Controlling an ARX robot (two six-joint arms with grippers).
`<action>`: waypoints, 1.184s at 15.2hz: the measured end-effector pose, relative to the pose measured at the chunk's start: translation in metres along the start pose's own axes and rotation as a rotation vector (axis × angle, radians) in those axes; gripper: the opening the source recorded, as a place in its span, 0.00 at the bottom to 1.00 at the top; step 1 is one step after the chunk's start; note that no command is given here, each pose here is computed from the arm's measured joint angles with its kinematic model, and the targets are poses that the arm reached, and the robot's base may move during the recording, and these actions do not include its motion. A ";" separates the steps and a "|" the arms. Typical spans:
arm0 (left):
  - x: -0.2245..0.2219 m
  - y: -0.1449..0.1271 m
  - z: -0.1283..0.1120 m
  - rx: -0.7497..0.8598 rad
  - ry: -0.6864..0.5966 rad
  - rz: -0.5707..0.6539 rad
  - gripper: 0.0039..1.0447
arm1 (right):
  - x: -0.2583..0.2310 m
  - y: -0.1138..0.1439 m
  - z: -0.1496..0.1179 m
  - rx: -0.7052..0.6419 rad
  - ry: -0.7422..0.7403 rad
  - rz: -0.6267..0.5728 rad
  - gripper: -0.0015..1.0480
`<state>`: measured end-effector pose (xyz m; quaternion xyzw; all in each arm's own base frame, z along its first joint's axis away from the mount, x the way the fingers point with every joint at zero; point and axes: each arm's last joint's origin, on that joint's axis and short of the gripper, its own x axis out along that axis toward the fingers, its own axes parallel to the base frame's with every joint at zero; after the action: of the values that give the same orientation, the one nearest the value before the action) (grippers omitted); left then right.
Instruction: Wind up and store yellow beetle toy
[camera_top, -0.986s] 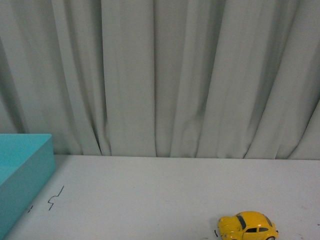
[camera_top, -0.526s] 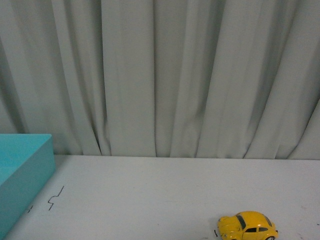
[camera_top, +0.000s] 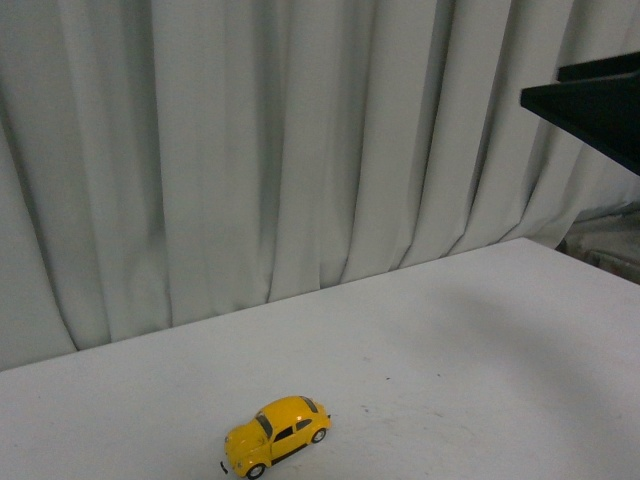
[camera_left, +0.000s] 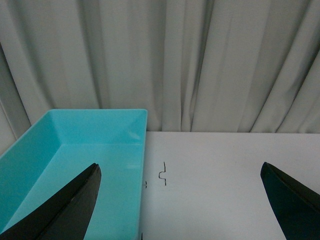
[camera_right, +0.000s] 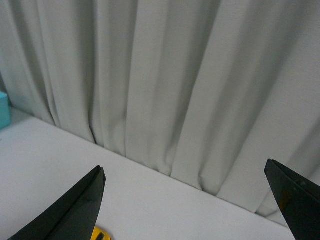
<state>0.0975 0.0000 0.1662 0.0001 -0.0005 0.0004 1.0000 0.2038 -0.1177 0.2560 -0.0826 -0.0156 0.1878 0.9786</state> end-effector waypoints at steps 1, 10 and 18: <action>0.000 0.000 0.000 0.000 0.000 0.000 0.94 | 0.020 -0.001 0.004 -0.049 0.028 0.052 0.94; 0.000 0.000 0.000 0.000 0.000 0.000 0.94 | 0.197 0.026 -0.100 -0.427 0.549 0.656 0.94; 0.000 0.000 0.000 0.000 0.000 0.000 0.94 | 0.243 0.065 -0.132 -0.632 0.637 1.041 0.94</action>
<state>0.0975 0.0000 0.1662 0.0001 -0.0005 0.0002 1.0000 0.4135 0.0113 0.1143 -0.4121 0.2606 0.5867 0.6466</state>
